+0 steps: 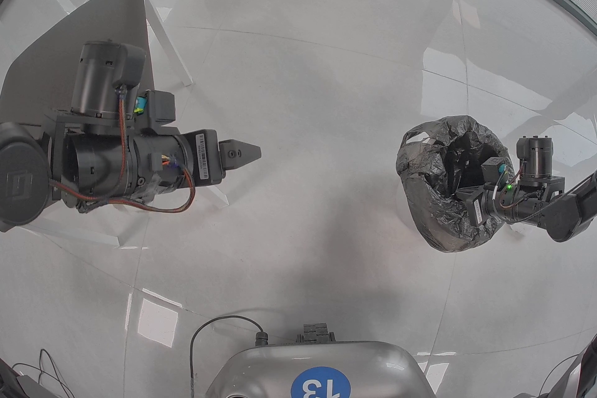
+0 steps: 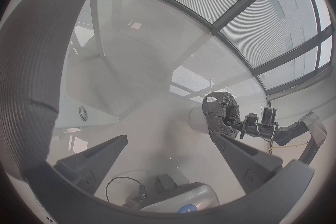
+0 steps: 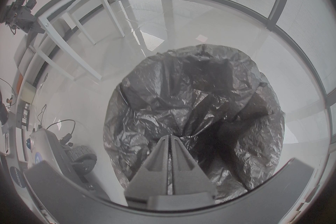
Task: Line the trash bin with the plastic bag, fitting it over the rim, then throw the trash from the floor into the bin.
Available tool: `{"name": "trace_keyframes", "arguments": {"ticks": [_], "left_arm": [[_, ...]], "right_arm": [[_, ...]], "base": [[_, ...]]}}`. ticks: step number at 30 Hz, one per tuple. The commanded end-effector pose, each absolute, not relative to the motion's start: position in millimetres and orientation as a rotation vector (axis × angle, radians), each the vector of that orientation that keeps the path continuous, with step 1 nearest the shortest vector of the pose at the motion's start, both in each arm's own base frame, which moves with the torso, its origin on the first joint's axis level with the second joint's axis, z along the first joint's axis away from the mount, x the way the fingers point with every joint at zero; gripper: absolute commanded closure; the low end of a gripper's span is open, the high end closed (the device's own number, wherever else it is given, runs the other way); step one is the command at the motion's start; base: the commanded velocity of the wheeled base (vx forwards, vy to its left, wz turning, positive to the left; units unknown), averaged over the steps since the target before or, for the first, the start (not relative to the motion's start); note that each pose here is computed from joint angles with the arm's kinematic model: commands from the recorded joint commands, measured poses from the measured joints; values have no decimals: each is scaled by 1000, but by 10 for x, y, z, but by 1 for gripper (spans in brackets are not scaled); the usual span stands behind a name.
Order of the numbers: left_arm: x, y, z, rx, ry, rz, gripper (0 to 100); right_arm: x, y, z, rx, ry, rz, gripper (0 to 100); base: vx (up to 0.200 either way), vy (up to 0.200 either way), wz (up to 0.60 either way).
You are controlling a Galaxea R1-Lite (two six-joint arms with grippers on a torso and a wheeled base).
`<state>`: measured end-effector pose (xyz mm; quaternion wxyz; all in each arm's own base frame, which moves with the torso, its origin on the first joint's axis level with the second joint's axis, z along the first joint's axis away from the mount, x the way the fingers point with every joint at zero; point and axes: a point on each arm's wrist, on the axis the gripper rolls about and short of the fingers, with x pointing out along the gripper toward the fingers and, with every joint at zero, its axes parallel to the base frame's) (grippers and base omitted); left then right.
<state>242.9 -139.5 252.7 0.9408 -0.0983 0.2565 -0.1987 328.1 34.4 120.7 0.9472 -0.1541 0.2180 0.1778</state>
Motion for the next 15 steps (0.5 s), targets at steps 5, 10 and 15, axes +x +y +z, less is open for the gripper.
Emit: {"name": "trace_keyframes", "arguments": {"ticks": [5, 10, 15], "left_arm": [[2377, -1359, 2519, -204, 515, -406, 0], [2373, -1357, 2524, -206, 514, -406, 0], [2373, -1357, 2521, -207, 515, -407, 0]], "right_arm": [[3084, 290, 1139, -335, 483, 366, 100], [2827, 371, 1089, -346, 516, 409, 100], [2596, 458, 1004, -355, 557, 459, 100]], "base": [[0, 0, 0], [0, 0, 0], [0, 0, 0]]}}
